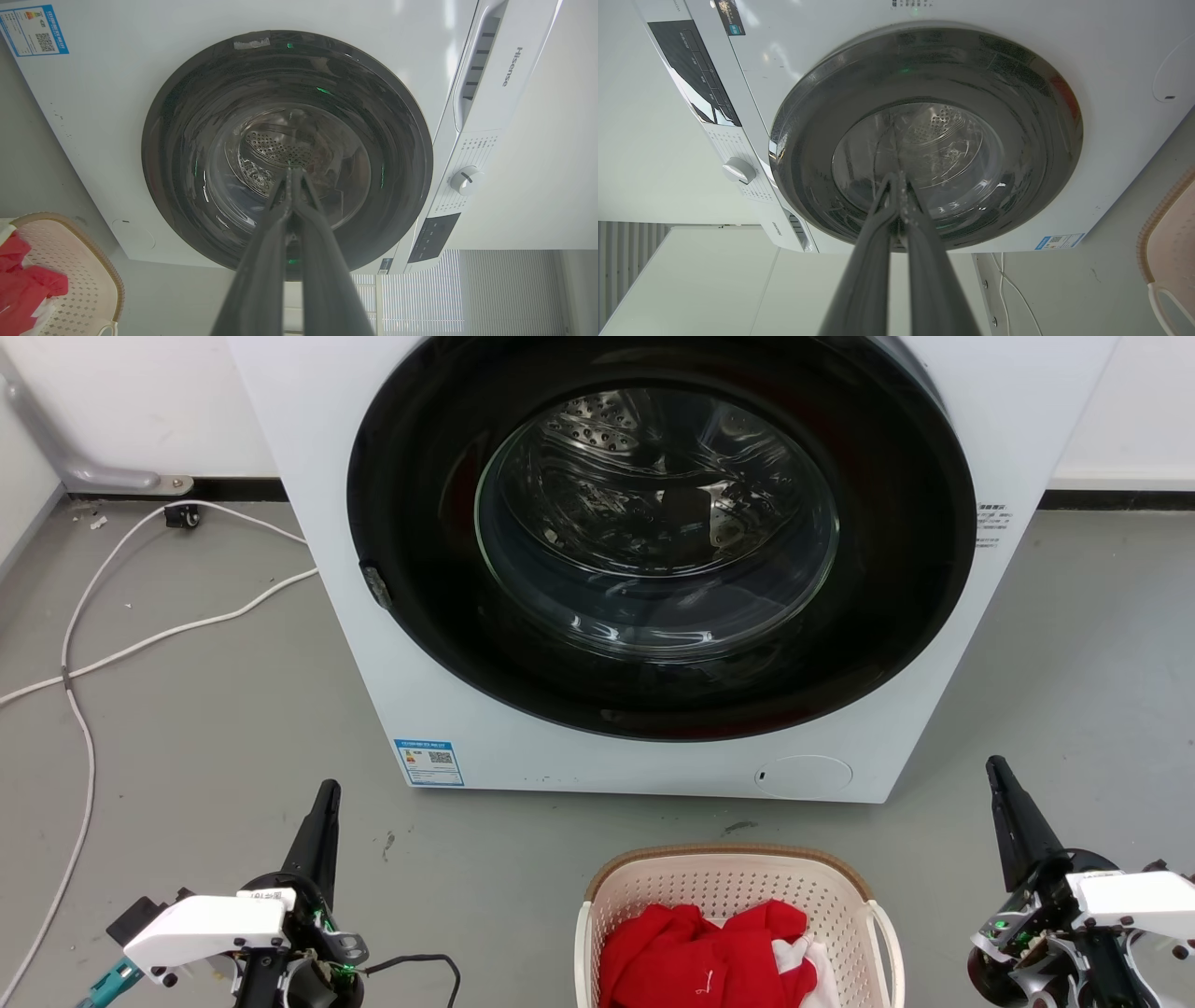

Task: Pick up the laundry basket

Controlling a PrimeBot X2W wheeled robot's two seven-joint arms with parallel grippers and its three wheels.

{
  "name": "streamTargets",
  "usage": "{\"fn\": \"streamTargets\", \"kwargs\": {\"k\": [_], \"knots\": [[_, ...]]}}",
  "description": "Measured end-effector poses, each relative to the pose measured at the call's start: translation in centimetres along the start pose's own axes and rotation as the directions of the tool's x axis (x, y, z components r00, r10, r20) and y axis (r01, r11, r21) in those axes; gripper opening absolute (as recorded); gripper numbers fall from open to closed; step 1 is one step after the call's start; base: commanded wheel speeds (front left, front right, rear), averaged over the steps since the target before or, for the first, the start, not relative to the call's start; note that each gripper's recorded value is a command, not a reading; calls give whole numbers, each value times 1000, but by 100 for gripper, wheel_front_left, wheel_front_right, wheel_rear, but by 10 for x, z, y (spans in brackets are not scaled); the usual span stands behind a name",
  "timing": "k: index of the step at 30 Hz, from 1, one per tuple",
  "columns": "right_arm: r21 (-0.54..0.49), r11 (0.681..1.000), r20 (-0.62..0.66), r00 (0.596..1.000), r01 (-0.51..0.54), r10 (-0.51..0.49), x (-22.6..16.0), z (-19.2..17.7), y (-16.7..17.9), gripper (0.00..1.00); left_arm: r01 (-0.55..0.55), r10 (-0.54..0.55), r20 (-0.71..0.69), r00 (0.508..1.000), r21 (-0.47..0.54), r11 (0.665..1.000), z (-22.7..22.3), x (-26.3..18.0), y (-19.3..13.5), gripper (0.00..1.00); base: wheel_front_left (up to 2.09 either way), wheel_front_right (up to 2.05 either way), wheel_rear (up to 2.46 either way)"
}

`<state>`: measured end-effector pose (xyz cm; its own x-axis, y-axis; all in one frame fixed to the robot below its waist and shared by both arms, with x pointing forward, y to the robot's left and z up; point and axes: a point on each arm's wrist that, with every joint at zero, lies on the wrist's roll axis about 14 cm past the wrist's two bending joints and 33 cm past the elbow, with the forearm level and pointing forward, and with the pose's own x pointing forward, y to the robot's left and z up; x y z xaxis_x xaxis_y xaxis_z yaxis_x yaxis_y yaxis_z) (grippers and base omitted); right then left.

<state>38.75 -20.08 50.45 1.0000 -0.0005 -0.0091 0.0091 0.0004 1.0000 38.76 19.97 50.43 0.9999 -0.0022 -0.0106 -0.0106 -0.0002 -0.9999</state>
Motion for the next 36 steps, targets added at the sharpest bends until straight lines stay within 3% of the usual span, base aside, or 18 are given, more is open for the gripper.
{"fn": "streamTargets", "kwargs": {"k": [25, 26, 31, 36], "knots": [[1, 1000, 1, 1000, 0, 0, 0, 0, 0, 0, 0, 0, 0, 1000, 0, 1000, 0, 0, 0, 0, 0, 0, 0], [1, 1000, 1, 1000, 0, 0, 0, 0, 0, 100, 0, 0, 0, 1000, 0, 1000, 0, 0, 0, 100, 0, 0, 0], [10, 997, 6, 997, 78, -78, -12, 0, -26, 100, -76, 76, 1, 997, -12, 997, -2, -11, 25, 100, 0, 0, 0], [-27, 996, 23, 996, 87, -86, -14, 2, -29, 100, -74, 73, 24, 997, 29, 997, 2, -12, 24, 100, 0, 0, 0]]}}
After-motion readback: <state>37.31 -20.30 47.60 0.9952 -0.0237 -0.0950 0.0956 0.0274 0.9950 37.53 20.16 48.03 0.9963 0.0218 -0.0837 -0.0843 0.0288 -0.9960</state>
